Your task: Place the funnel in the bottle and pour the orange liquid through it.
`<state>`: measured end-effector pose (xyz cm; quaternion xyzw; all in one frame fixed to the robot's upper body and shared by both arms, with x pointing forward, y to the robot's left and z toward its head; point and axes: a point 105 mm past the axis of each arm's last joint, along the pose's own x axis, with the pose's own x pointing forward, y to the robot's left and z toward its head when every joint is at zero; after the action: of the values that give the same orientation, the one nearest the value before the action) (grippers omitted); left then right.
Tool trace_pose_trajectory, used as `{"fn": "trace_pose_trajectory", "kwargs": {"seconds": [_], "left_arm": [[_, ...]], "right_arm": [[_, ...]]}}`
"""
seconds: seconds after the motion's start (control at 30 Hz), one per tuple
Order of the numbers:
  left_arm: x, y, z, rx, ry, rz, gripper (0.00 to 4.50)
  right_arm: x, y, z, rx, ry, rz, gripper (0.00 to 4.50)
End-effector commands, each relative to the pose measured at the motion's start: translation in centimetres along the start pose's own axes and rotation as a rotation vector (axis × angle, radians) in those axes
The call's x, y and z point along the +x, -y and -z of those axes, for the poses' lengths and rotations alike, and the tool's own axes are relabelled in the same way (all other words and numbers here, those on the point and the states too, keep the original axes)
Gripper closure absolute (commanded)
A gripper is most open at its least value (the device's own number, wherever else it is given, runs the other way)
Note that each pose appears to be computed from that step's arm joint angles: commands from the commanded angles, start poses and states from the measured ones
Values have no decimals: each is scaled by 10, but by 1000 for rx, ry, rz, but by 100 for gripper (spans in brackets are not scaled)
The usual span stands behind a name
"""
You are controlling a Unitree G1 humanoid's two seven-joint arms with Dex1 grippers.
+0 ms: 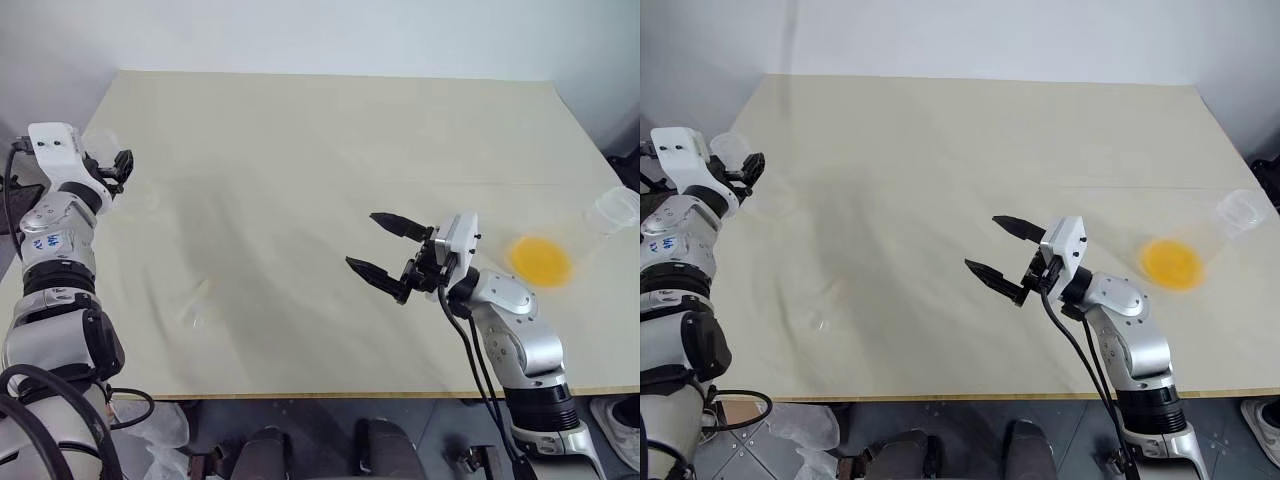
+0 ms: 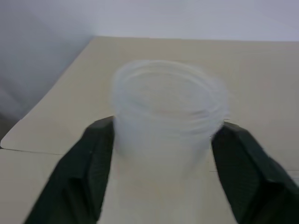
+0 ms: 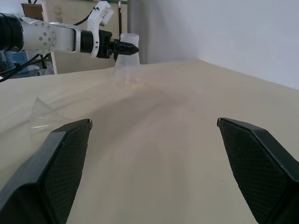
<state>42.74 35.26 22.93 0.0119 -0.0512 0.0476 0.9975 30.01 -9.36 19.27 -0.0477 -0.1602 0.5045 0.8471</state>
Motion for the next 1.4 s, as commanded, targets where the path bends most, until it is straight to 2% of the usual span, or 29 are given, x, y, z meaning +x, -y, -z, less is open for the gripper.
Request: {"fn": "trace_pose_trajectory", "kwargs": {"seconds": [0.03, 0.17, 0.3, 0.4, 0.5, 0.57, 0.63, 0.77, 0.9, 1.0, 1.1, 1.3, 1.4], "left_arm": [[-1, -8, -22, 32, 64, -16, 226], [-4, -2, -38, 10, 179, 41, 226], [-9, 30, -60, -8, 307, 257, 226], [-22, 85, -65, 39, 328, 581, 226], [-56, 144, -66, 15, 332, 952, 226], [-84, 181, -56, 24, 267, 1198, 226], [-105, 209, -42, 45, 191, 1360, 226], [-114, 237, -10, 140, 93, 1462, 226], [-107, 271, 0, 79, 122, 1485, 226], [-104, 284, 12, 152, 106, 1510, 226], [-97, 297, 16, 209, 126, 1502, 226], [-102, 307, 15, 200, 114, 1570, 226], [-105, 306, 15, 195, 96, 1598, 131]], "right_arm": [[0, -5, -12, -27, 47, -6, 0], [-3, -4, -11, -28, 41, 1, 0], [-11, 0, -13, -50, 25, 27, 0], [-26, 5, -15, -73, -9, 66, 0], [-44, 8, -15, -94, -60, 101, 0], [-59, 9, -17, -105, -99, 129, 0], [-73, 9, -19, -110, -129, 156, 0], [-91, 4, -24, -107, -163, 197, 0], [-102, -4, -22, -100, -201, 225, 0], [-100, -5, -24, -106, -188, 246, 0], [-97, -8, -23, -101, -176, 253, 0], [-95, -13, -20, -92, -167, 268, 0], [-93, -13, -20, -90, -161, 274, 0]]}}
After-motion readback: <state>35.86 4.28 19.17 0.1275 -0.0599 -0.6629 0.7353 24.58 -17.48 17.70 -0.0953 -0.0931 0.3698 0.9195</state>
